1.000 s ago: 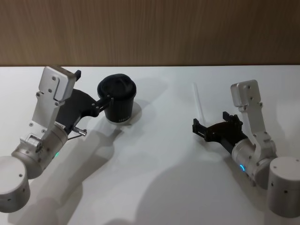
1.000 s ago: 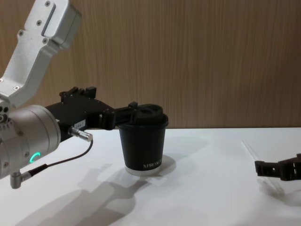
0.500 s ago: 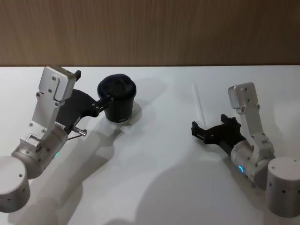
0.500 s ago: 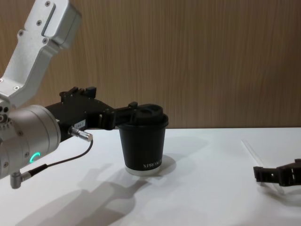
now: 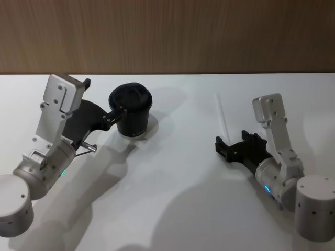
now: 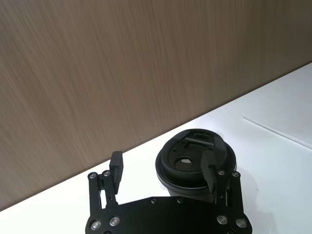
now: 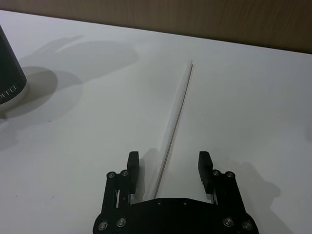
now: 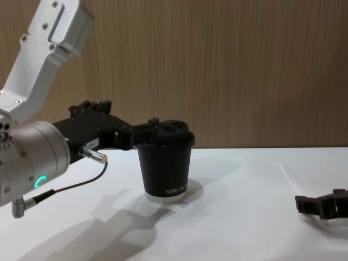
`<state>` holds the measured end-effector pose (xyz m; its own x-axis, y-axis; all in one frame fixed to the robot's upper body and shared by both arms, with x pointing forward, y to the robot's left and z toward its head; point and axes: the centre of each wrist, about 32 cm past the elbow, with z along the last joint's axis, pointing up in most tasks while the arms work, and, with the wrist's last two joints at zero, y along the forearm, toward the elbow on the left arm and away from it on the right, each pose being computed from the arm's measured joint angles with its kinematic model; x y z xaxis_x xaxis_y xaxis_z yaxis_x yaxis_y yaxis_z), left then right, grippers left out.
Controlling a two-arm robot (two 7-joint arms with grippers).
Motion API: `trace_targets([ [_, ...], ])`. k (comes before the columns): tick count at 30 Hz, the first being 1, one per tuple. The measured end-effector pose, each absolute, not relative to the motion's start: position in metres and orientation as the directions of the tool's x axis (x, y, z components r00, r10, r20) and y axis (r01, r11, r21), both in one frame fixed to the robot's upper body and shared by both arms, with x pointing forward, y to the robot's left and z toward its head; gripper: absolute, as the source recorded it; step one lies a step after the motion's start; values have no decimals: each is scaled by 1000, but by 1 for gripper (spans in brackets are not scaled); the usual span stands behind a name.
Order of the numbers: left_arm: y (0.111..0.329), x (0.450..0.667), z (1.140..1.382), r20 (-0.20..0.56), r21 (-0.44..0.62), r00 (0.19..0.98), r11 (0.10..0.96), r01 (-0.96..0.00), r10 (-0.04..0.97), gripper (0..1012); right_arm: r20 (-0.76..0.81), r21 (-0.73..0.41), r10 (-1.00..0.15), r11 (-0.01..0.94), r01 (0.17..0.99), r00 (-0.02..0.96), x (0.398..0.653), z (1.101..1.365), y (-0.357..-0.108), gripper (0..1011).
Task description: Pick up the straw with one hand, pass it to the other hand, and insert it into the cup.
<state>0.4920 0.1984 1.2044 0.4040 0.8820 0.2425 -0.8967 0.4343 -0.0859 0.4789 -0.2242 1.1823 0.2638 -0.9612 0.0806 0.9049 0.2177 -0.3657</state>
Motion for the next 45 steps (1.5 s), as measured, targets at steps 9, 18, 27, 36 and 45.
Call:
trace_targets([
  [9, 198, 492, 1204, 242, -86, 404, 434, -897, 882, 1003, 66, -373, -963, 220, 901, 263, 478, 1180, -225, 507],
  [18, 198, 492, 1204, 242, -86, 404, 434, -897, 882, 1003, 58, -377, -964, 220, 900, 260, 476, 1179, -225, 249],
  [27, 198, 492, 1204, 242, -86, 404, 434, -897, 882, 1003, 46, -382, -964, 225, 896, 262, 474, 1176, -225, 42],
  [36, 198, 492, 1204, 242, -86, 404, 434, -897, 882, 1003, 31, -377, -965, 230, 897, 260, 473, 1175, -225, 1],
  [45, 198, 492, 1204, 242, -86, 404, 434, -897, 882, 1003, 9, -309, -966, 244, 919, 259, 471, 1179, -225, 1],
])
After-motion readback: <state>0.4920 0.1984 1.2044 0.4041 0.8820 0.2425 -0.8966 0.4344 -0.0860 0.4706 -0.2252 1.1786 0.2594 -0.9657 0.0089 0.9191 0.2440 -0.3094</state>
